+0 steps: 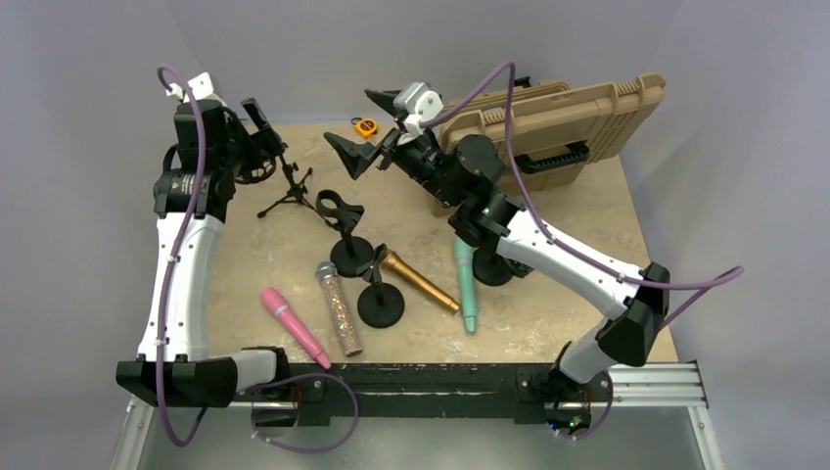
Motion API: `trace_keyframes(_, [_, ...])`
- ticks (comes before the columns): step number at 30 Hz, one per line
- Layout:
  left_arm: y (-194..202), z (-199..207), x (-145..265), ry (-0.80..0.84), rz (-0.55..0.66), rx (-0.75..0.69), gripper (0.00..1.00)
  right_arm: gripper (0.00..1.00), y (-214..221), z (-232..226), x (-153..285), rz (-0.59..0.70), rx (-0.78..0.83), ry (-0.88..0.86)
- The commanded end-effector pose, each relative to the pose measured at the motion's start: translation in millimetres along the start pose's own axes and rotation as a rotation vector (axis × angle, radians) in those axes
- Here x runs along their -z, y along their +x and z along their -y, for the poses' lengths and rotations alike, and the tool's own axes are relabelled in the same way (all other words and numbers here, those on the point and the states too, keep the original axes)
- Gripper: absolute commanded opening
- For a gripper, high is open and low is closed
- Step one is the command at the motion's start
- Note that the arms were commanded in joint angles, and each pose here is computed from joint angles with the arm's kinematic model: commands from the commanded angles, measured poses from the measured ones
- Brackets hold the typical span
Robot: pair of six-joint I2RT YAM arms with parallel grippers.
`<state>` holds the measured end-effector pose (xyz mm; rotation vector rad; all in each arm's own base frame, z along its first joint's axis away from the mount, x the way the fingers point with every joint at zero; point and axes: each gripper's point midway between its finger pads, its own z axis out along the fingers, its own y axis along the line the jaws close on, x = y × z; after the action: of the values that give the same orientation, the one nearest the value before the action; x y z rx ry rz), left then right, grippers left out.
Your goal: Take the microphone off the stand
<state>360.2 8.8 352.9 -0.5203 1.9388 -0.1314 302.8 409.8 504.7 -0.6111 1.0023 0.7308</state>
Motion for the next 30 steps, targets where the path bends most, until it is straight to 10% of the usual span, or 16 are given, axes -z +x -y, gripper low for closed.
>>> trace_keyframes(1, [-10,34,-6,0.105,-0.004,-0.145,0.87,0.99,-18,-5,17,0.041,-0.031,-0.026])
trace_keyframes(30, [43,21,-123,-0.003,-0.318,-0.561,0.52,0.99,-30,-10,78,0.031,-0.102,-0.041])
